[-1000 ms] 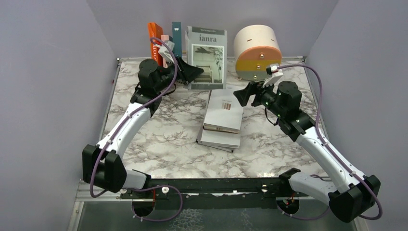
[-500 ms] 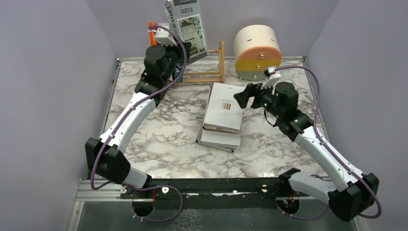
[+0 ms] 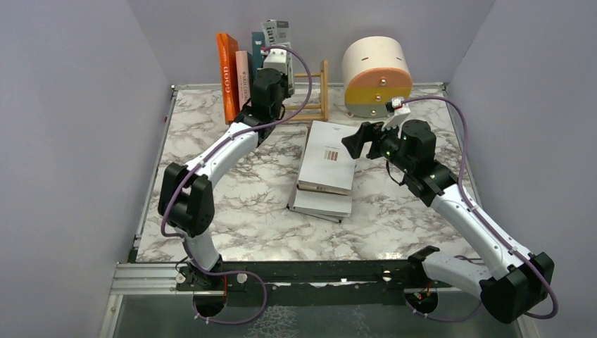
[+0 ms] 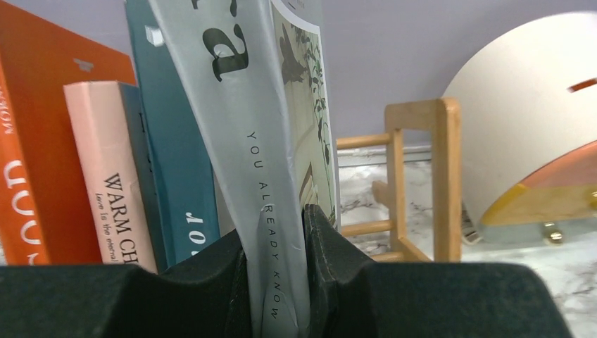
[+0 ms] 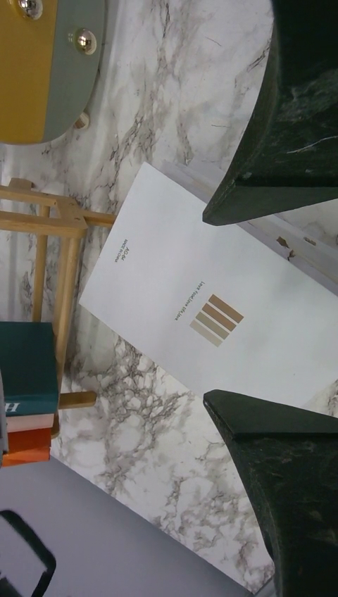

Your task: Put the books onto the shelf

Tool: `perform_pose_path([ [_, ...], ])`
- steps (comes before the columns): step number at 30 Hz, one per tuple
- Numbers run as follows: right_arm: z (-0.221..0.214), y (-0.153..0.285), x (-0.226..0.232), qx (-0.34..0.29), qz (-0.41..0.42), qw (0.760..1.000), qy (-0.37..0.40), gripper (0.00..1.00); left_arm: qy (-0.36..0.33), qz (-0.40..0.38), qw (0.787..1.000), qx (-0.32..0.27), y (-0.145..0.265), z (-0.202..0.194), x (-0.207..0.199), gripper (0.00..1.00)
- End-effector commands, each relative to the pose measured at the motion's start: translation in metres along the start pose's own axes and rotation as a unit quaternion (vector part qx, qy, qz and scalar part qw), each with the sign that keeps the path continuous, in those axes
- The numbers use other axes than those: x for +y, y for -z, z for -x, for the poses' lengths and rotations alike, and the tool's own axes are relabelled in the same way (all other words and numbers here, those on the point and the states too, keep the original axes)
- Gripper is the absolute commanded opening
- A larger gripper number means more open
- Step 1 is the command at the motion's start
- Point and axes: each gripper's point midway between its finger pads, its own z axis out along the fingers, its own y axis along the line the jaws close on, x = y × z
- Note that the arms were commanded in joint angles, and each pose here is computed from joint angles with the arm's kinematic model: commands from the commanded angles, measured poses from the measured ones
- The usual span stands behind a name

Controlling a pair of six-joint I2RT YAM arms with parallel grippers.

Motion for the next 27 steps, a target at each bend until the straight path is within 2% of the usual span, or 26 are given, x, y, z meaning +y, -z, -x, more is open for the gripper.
perform_pose_path([
  [1, -0.009, -0.002, -0.006, 0.011, -0.011, 1.000, 0.009, 0.86, -0.031, 0.046, 0.998, -0.031, -0.018, 0.007, 0.006, 0.00],
  [16, -0.010, -0.003, -0.006, 0.014, -0.009, 1.000, 0.011, 0.86, -0.140, 0.122, 0.983, 0.007, -0.049, -0.050, 0.029, 0.00],
  [27, -0.011, -0.002, -0.006, 0.016, -0.010, 1.000, 0.012, 0.86, -0.123, 0.136, 0.982, 0.031, -0.050, -0.078, 0.050, 0.00],
])
